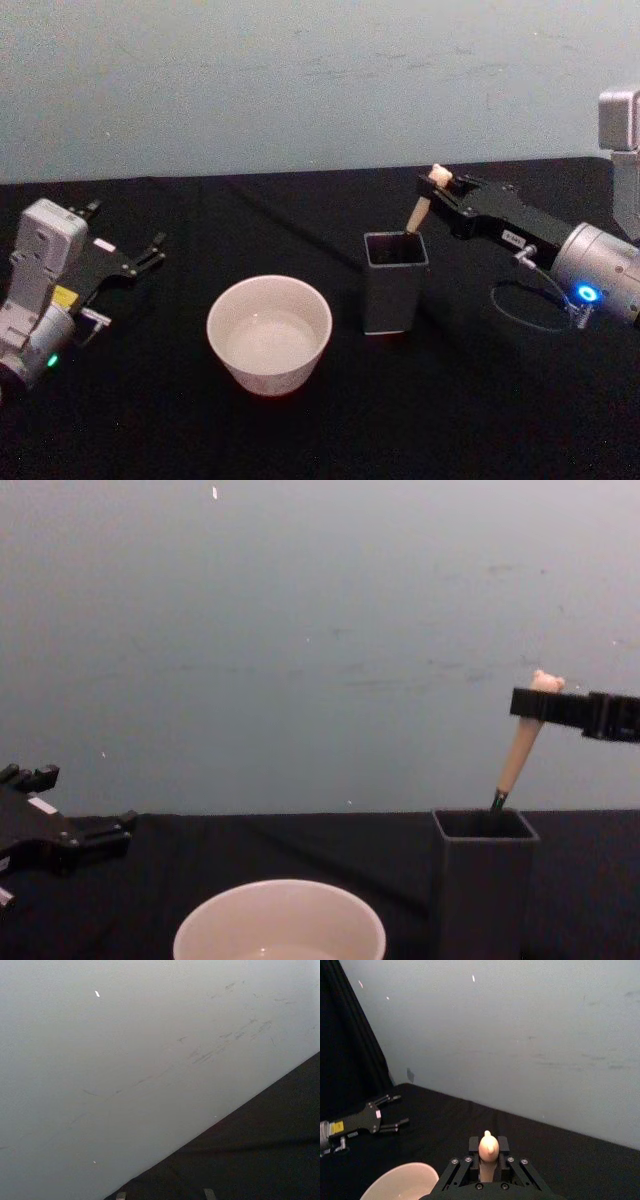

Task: Pick up the stirring spoon with one hand, stir inside the cup, then place it back in its original position.

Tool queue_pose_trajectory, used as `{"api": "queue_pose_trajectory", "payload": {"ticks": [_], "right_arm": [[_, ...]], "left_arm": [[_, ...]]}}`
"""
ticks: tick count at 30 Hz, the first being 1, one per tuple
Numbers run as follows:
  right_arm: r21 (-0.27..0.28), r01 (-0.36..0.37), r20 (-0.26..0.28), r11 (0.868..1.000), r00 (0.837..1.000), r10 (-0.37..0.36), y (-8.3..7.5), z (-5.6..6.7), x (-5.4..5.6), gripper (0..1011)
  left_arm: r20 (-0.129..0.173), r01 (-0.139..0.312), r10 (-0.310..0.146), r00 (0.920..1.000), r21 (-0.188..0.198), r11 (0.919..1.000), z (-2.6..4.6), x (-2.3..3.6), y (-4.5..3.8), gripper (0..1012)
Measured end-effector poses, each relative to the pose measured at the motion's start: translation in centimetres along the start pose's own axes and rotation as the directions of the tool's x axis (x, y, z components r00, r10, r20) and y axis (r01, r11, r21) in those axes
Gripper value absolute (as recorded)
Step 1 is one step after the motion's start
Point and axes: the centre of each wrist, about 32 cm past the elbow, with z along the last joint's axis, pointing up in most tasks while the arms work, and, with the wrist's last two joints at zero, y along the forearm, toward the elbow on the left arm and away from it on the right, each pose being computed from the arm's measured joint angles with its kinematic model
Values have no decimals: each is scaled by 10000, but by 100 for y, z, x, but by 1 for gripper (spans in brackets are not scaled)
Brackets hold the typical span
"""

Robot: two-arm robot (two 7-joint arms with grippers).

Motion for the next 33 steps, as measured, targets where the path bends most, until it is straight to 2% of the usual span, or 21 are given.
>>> {"api": "queue_pose_trajectory", "payload": {"ticks": [15,24,33], "right_arm": [[-877,132,-217,9961,9996,-152,38,-158,-23,214],[-1211,344,-301,9920,9988,-383,70,-262,-15,214],[-1393,479,-297,9891,9982,-525,100,-303,-8,215]], "left_arm": [[0,0,0,10000,0,10000,0,0,0,1001],[-1,0,0,10000,0,10000,0,0,0,1001],[-1,0,0,10000,0,10000,0,0,0,1001]]}}
